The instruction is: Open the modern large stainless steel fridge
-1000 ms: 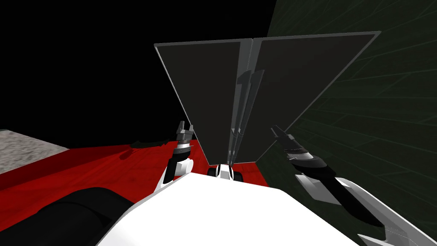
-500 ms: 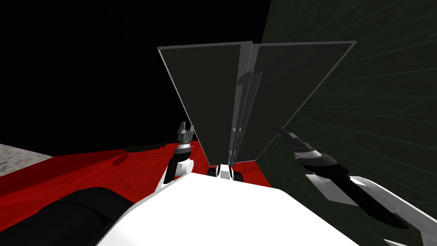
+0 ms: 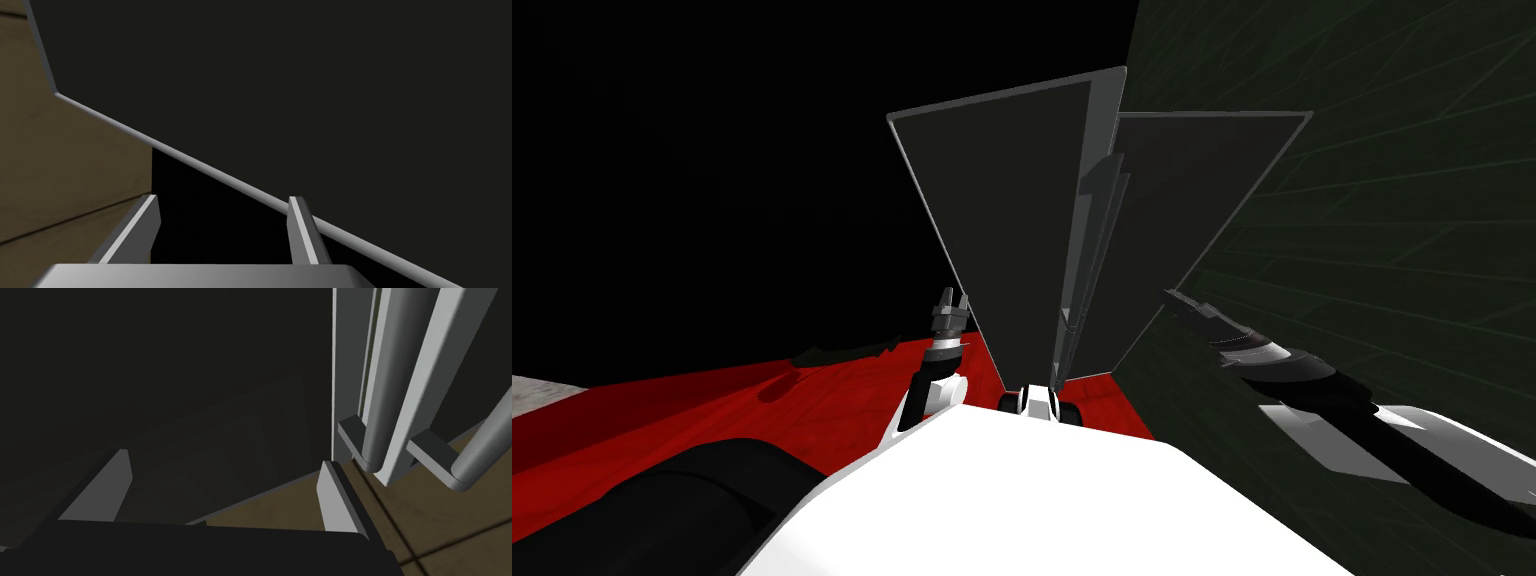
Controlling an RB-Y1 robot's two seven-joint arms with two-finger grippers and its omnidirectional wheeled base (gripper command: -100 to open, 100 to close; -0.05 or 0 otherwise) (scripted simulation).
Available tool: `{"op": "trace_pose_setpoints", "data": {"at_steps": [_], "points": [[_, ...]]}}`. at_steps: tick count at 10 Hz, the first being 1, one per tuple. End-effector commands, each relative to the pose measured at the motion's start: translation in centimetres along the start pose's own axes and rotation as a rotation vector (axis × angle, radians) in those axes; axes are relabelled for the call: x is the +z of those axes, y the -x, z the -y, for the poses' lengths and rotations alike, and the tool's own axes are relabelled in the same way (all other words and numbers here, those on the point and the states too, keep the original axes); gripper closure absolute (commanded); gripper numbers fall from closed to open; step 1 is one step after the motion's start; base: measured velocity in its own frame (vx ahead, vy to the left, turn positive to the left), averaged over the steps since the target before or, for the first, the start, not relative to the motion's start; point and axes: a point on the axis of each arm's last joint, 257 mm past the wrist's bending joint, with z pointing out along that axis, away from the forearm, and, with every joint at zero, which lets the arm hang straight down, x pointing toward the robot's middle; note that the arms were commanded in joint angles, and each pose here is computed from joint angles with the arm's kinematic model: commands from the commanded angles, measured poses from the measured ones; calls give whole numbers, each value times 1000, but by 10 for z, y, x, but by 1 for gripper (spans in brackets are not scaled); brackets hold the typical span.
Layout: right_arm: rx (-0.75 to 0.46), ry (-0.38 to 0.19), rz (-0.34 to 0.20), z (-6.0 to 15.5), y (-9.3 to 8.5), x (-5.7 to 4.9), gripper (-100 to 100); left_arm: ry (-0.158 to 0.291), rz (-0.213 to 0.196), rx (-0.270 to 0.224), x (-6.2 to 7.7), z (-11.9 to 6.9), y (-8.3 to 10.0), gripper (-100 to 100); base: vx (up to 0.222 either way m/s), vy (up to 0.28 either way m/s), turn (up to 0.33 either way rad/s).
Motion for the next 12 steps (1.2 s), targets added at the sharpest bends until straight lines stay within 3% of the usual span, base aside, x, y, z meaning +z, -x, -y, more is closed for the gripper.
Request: {"op": "trace_pose_setpoints", "data": {"at_steps": [1,6,7,12], "points": [[-84,2,-42,11,11,2,-100,6,-3,-4,-1,-2,-1,0,-22,82,-94],[-219,27,-123,21,28,14,-100,22,-10,-12,-4,-8,-6,0,-4,86,-63],[-265,17,-133,30,39,15,-100,24,-11,-13,-4,-8,-6,0,5,120,-100],[-407,53,-209,35,60,35,-100,24,-11,-13,-4,-8,-6,0,-2,76,-68]]}}
